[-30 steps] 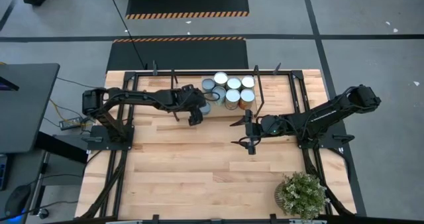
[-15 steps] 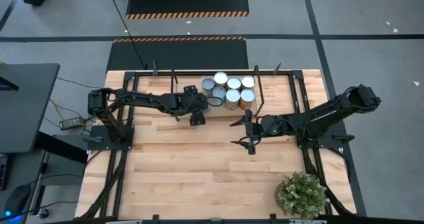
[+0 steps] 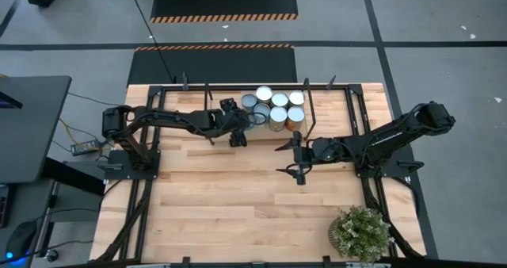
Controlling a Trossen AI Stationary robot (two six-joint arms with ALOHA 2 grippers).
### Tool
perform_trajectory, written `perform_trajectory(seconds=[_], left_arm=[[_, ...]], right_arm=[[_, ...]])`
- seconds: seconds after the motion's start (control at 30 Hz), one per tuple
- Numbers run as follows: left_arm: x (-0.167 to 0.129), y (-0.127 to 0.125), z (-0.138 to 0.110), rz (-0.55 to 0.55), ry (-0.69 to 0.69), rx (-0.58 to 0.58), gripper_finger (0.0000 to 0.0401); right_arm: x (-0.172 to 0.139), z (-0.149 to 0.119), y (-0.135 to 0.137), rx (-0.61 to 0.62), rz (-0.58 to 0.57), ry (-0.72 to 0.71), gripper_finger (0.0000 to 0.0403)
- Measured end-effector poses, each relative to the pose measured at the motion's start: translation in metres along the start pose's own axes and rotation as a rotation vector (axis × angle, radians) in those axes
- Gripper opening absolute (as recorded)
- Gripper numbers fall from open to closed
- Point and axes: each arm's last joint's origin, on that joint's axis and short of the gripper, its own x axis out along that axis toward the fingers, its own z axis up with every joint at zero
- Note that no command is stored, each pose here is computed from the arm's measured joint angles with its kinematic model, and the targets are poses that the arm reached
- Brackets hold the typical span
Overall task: Pick and place cans onto a shelf
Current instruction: Adjust the canned corn on the shelf
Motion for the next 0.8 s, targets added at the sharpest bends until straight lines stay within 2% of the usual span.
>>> perform_trajectory(seconds=[0.23,0.37,0.53,0.8], left_arm=[[-0.025,0.011,0.019,-0.031,0.071,-0.05,0.0399],[-0.029,0.025,0.026,-0.039,0.081,-0.03,0.0399],[-0.024,0.054,0.037,-0.211,-0.044,-0.023,0.0399],[-0.003,0.12,0.043,-0.089,-0.051,-0.223,0.0399]], right_arm=[[0.0,-0.001,-0.002,0.016,-0.056,0.011,0.0338],[0.001,0.001,-0.003,0.041,-0.083,0.039,0.0338],[0.001,0.004,-0.003,0.046,-0.11,0.069,0.0332],[0.001,0.005,-0.005,0.035,-0.134,0.067,0.0327]])
